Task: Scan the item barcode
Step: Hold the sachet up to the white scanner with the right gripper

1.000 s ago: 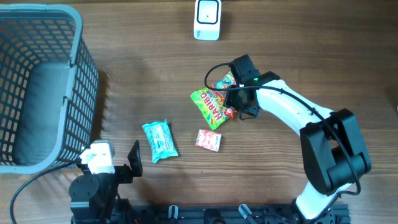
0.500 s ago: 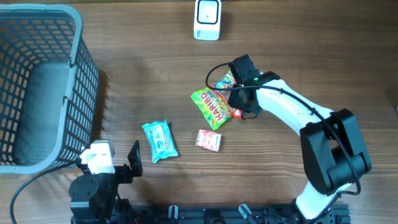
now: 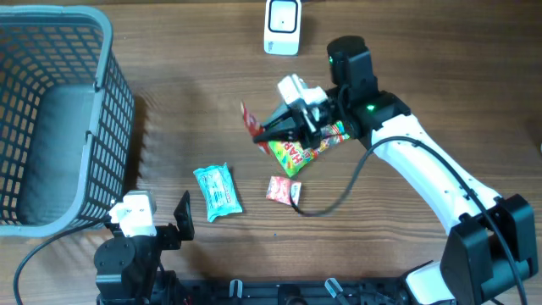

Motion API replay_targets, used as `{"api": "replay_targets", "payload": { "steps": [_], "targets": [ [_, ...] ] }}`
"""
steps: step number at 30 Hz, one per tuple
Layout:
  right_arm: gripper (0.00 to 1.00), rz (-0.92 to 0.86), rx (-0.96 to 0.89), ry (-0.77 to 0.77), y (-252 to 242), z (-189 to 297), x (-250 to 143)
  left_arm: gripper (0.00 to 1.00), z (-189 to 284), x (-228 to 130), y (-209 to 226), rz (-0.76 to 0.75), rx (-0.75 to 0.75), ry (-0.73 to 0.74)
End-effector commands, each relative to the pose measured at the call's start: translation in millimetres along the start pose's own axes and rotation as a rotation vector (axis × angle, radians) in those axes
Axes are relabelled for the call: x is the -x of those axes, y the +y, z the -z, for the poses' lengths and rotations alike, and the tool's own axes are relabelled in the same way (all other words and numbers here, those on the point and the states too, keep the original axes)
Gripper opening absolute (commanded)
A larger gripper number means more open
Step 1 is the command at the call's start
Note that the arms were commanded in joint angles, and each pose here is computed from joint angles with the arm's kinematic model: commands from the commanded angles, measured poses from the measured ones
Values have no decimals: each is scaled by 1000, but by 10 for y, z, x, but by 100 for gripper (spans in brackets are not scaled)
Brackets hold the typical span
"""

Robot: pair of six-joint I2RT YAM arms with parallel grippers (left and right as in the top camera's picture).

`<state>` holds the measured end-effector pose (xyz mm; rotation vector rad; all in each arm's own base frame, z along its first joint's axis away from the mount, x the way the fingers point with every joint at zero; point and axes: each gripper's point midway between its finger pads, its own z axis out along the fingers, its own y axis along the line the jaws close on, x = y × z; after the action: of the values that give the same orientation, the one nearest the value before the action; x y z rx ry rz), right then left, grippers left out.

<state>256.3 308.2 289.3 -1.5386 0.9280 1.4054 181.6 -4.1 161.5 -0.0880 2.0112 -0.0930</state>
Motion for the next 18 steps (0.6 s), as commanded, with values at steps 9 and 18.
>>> {"api": "replay_targets", "payload": {
  "steps": [9,18],
  "targets": [
    [5,674,-326,112,-701,-1,398,100,-9,-13,4,-1,2,-2],
    [4,-823,-608,236,-638,233,-797,100,-9,-12,4,-1,2,-2]
  ]
}}
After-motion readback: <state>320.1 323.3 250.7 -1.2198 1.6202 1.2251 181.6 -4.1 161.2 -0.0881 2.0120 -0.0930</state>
